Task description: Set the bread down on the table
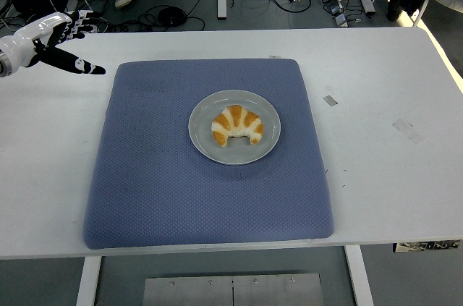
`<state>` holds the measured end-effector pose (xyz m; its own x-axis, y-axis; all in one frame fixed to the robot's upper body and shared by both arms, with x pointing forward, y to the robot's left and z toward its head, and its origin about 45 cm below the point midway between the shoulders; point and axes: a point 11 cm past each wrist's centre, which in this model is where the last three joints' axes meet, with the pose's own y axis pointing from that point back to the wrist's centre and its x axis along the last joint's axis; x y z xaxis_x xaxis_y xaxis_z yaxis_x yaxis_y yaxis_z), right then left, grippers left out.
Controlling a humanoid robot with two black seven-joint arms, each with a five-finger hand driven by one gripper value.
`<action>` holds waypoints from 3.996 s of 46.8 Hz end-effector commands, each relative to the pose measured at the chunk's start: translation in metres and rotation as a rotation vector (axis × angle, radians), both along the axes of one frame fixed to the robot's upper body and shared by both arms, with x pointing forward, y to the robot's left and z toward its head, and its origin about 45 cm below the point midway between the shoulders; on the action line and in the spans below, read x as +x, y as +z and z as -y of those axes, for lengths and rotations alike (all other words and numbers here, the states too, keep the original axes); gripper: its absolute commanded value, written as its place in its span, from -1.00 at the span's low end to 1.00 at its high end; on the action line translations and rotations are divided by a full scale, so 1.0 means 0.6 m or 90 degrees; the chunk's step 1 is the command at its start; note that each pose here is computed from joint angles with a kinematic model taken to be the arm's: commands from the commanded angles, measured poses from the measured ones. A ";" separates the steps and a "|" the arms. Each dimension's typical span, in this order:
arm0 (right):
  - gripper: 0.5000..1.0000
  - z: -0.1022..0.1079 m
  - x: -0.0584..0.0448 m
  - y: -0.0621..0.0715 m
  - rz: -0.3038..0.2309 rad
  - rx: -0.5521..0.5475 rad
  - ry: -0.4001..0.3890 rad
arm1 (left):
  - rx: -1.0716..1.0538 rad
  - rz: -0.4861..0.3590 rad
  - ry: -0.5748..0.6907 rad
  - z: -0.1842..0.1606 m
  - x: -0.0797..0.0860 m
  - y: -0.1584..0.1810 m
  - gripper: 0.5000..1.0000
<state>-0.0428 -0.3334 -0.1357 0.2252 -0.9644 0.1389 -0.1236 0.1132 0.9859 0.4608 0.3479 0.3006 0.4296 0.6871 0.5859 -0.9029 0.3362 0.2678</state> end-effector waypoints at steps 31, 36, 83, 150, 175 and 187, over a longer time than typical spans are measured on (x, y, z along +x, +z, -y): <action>1.00 0.000 0.000 0.000 0.000 0.000 0.000 | -0.012 0.006 0.012 0.010 0.003 -0.023 0.96; 1.00 0.000 0.000 0.000 0.000 0.000 0.000 | -0.016 0.004 0.004 0.021 0.004 -0.026 0.96; 1.00 0.000 0.000 0.000 0.000 0.000 0.000 | -0.032 0.024 -0.029 0.041 0.005 -0.020 0.96; 1.00 0.000 0.000 0.000 0.000 0.000 0.000 | -0.019 0.026 -0.212 0.274 0.026 -0.012 0.92; 1.00 0.000 0.000 0.000 0.000 0.000 0.000 | 0.009 0.006 -0.273 0.353 0.014 -0.024 0.93; 1.00 0.000 0.000 0.000 0.000 0.000 0.000 | 0.042 -0.046 -0.287 0.349 0.010 -0.025 0.92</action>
<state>-0.0429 -0.3334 -0.1357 0.2252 -0.9644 0.1389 -0.1236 0.1132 0.9859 0.4670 0.1370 0.2866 0.7174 0.3873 0.5790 -0.6479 0.6764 0.3503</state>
